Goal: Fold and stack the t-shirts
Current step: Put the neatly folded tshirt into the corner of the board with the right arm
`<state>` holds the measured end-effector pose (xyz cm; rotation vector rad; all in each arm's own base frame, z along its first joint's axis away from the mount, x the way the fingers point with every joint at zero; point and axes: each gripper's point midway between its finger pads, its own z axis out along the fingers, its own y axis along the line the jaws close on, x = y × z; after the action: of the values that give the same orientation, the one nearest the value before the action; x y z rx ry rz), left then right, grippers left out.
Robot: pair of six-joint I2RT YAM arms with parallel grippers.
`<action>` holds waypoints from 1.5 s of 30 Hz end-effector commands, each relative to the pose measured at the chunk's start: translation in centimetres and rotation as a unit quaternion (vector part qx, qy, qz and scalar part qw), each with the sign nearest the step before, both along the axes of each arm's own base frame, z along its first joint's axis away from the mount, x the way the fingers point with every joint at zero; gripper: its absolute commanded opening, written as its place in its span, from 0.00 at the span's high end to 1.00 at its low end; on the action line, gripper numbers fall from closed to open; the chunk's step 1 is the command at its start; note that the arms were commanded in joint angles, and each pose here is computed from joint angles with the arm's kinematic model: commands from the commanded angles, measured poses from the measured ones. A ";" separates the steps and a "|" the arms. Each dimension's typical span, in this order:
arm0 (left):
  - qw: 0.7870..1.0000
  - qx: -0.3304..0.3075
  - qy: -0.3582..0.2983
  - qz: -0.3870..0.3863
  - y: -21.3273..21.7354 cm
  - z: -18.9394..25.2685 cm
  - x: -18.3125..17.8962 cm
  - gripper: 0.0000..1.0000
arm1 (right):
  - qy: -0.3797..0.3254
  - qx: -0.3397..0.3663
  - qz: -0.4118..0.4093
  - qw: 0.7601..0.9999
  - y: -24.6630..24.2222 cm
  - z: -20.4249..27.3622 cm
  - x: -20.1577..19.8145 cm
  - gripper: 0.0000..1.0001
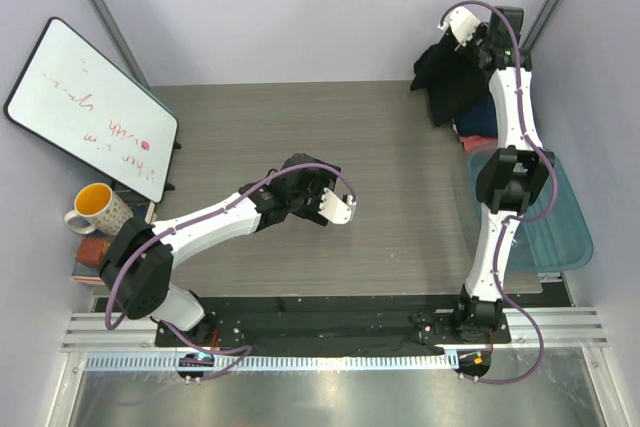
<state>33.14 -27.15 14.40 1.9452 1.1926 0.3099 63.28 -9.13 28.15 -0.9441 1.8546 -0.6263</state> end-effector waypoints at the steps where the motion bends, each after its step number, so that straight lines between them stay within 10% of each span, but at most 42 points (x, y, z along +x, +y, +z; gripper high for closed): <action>1: 0.999 -0.024 -0.020 -0.010 -1.0 1.8 0.7 0.00 | -0.108 -0.053 -0.027 0.992 -2.0 10.0 -1.5 0.99; 11: 0.999 -0.024 -0.021 -0.015 -1.1 1.9 0.8 0.00 | -0.099 -0.078 -0.085 0.988 -5.6 10.4 -3.2 0.99; 24: 0.999 -0.025 -0.023 -0.021 -1.5 2.1 0.9 0.00 | -0.082 0.034 0.009 0.996 1.0 9.7 -4.4 0.99; 45: 0.999 -0.029 -0.022 -0.021 -0.5 2.2 0.2 0.00 | 0.138 0.210 0.039 0.967 7.0 0.6 -9.3 0.99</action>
<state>33.17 -27.37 14.72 1.9495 1.1627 0.2937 56.52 -4.00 27.15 -0.8692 2.0624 -0.1594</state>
